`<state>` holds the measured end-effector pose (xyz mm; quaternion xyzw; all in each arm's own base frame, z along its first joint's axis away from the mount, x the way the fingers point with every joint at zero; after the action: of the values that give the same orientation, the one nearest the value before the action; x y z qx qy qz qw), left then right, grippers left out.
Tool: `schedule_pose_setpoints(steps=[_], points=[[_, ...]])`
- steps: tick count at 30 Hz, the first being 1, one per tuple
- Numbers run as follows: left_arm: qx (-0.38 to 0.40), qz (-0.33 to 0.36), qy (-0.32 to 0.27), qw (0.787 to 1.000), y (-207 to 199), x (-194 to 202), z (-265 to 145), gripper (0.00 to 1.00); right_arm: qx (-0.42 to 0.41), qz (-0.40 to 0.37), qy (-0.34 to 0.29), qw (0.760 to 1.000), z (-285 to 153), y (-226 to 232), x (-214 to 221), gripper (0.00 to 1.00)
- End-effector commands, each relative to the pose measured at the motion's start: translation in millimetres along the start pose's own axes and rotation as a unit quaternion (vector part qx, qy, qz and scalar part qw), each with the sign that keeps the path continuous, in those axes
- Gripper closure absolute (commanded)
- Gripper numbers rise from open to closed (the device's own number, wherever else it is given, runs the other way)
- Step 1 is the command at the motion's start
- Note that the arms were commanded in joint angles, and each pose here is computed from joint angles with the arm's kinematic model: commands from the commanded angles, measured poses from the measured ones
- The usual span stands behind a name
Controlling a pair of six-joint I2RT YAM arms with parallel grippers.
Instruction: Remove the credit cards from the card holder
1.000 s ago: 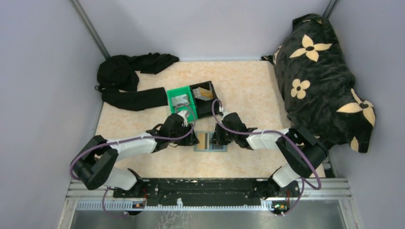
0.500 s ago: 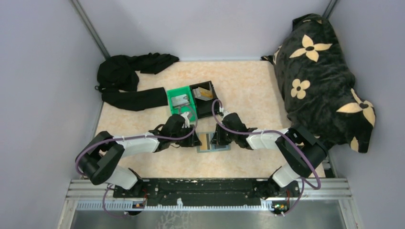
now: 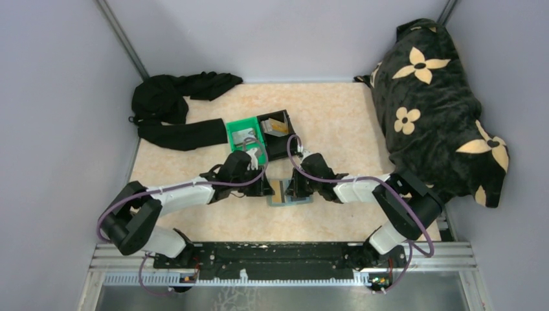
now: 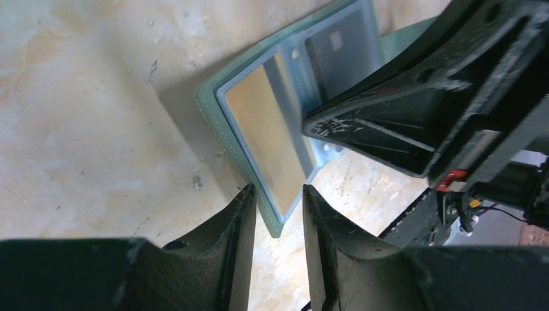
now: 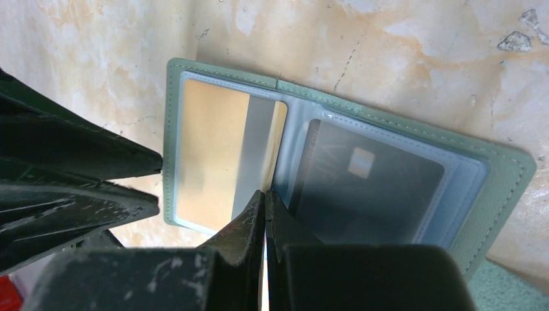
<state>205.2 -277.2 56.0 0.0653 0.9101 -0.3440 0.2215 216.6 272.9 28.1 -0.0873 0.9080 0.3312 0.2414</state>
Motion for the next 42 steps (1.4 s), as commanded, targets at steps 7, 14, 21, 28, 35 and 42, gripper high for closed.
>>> schedule_pose_setpoints(steps=[7,14,21,28,35,42], points=[[0.011,0.0,-0.022,1.0,-17.5,-19.9,-5.9,0.48,-0.011,-0.012,0.001,1.0,6.1,3.9,0.8,1.0],[-0.047,0.012,-0.074,0.996,-4.0,-37.6,-25.3,0.42,-0.014,-0.01,0.004,1.0,8.7,3.4,3.1,1.0],[0.026,-0.004,-0.04,0.999,-24.2,-26.9,-6.0,0.42,-0.014,-0.01,0.008,1.0,10.3,3.2,4.1,1.0],[-0.009,-0.014,-0.033,0.999,-5.1,-19.7,5.3,0.42,-0.009,-0.01,0.011,1.0,9.5,1.4,5.4,1.0],[-0.007,-0.02,-0.016,1.0,1.4,-8.6,14.8,0.42,-0.016,-0.009,0.012,1.0,10.8,2.6,6.8,1.0],[0.003,-0.027,-0.01,1.0,-0.1,-6.6,22.5,0.43,-0.016,-0.008,0.014,1.0,9.8,2.8,7.4,1.0]])
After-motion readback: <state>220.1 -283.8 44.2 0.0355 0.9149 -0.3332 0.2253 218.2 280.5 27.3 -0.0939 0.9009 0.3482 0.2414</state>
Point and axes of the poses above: each gripper's point midway between its finger pads, its own z axis out along the fingers, its own y axis along the line the jaws close on, x = y × z, the point moved 1 cm from there along -z, back along the fingers, and after that the axes turned 1 degree about -z, right-handed, at the moved point
